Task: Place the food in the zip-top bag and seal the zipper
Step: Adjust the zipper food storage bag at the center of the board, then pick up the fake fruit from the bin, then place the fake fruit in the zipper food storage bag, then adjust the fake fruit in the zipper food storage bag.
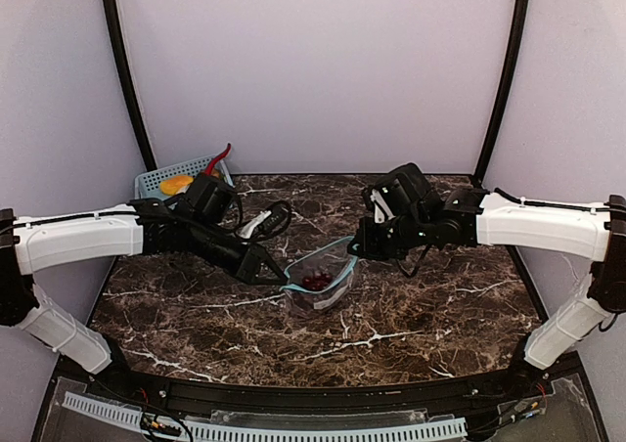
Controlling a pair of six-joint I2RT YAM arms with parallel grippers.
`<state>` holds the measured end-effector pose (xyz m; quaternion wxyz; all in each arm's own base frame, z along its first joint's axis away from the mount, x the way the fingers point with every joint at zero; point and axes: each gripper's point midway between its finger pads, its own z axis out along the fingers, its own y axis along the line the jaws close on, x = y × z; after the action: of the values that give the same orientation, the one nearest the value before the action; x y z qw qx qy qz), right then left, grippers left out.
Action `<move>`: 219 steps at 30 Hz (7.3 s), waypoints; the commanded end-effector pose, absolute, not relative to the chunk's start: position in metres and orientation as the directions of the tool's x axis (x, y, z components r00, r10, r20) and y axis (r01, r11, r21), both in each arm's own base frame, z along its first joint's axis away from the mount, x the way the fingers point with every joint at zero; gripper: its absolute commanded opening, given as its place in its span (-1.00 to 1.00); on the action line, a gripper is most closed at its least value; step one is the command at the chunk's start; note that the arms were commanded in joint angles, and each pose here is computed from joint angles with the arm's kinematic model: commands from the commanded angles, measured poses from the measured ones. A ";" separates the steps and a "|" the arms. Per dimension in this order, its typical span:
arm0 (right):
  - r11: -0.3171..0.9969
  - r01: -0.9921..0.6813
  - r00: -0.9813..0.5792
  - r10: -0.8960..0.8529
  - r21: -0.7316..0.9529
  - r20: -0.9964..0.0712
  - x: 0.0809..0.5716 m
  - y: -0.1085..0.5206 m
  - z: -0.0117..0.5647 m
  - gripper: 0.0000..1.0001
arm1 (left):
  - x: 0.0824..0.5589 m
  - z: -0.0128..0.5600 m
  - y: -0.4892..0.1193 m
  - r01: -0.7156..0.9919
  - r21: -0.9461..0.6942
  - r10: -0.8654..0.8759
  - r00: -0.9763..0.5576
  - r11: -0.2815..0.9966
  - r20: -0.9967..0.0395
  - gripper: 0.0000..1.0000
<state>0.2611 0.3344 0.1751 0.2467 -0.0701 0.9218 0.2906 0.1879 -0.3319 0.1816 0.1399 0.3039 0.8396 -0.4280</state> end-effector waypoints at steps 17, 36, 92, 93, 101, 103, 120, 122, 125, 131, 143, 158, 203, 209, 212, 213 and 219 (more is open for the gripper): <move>0.805 -0.303 -0.862 -0.004 0.510 -0.506 0.262 0.339 0.182 -0.89 | 0.257 0.233 -0.256 0.587 -0.441 0.298 -0.769 0.679 -0.565 0.51; 0.791 -0.330 -0.860 -0.026 0.516 -0.509 0.261 0.344 0.182 -0.89 | 0.474 0.168 -0.023 -0.054 -0.165 -0.142 -0.796 0.985 -0.588 0.09; 0.759 -0.345 -0.878 -0.052 0.553 -0.476 0.258 0.359 0.175 -0.90 | 0.514 0.036 0.065 -0.161 0.022 -0.141 -0.914 0.987 -0.381 0.50; 0.759 -0.344 -0.879 -0.053 0.553 -0.475 0.258 0.360 0.175 -0.90 | 0.514 0.036 0.065 -0.158 0.024 -0.138 -0.914 0.987 -0.381 0.50; 0.761 -0.342 -0.878 -0.050 0.552 -0.476 0.258 0.359 0.175 -0.90 | 0.514 0.029 0.067 -0.153 0.043 -0.127 -0.924 0.987 -0.360 0.35; 0.762 -0.341 -0.878 -0.049 0.551 -0.476 0.258 0.358 0.175 -0.90 | 0.517 0.038 0.064 -0.150 0.035 -0.126 -0.918 0.988 -0.376 0.24; 0.754 -0.355 -0.873 -0.055 0.553 -0.484 0.260 0.362 0.180 -0.90 | 0.500 0.207 0.044 -0.114 -0.071 -0.132 -0.709 0.991 -0.693 0.01; 0.753 -0.356 -0.872 -0.055 0.554 -0.486 0.259 0.362 0.181 -0.90 | 0.492 0.222 0.033 -0.082 -0.118 -0.142 -0.689 0.990 -0.711 0.00; 0.752 -0.359 -0.870 -0.055 0.553 -0.490 0.260 0.361 0.183 -0.90 | 0.475 0.239 -0.002 0.028 -0.215 -0.140 -0.673 0.976 -0.726 0.00; 0.740 -0.375 -0.864 -0.061 0.558 -0.499 0.260 0.364 0.189 -0.90 | 0.402 0.273 -0.117 0.315 -0.328 -0.045 -0.657 0.890 -0.752 0.00; 0.712 -0.404 -0.861 -0.083 0.575 -0.502 0.260 0.380 0.196 -0.92 | 0.257 0.310 -0.301 0.595 -0.531 -0.035 -0.645 0.604 -0.763 0.00; 0.705 -0.405 -0.858 -0.073 0.582 -0.508 0.257 0.380 0.202 -0.92 | 0.225 0.238 -0.397 0.614 -0.494 0.182 -0.720 0.615 -0.669 0.00; 0.690 -0.410 -0.858 -0.070 0.597 -0.509 0.254 0.381 0.206 -0.92 | 0.211 0.233 -0.376 0.618 -0.421 0.235 -0.707 0.663 -0.667 0.03; 0.687 -0.412 -0.855 -0.066 0.598 -0.514 0.253 0.380 0.209 -0.92 | 0.220 0.203 -0.364 0.583 -0.276 0.314 -0.710 0.764 -0.631 -0.23; 0.688 -0.412 -0.854 -0.063 0.597 -0.517 0.253 0.379 0.210 -0.92 | 0.224 0.187 -0.355 0.564 -0.215 0.341 -0.715 0.797 -0.611 -0.27; 0.687 -0.412 -0.853 -0.061 0.598 -0.518 0.253 0.379 0.211 -0.92 | 0.226 0.182 -0.352 0.557 -0.195 0.346 -0.715 0.808 -0.608 -0.29; 0.684 -0.415 -0.853 -0.064 0.600 -0.517 0.253 0.380 0.210 -0.92 | 0.238 0.159 -0.356 0.548 -0.146 0.353 -0.697 0.824 -0.625 -0.48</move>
<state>0.2537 0.3742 0.1907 0.2155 -0.1283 0.9033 0.3481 0.2298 -0.3611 0.1721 0.2832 0.2461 0.9064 -0.1941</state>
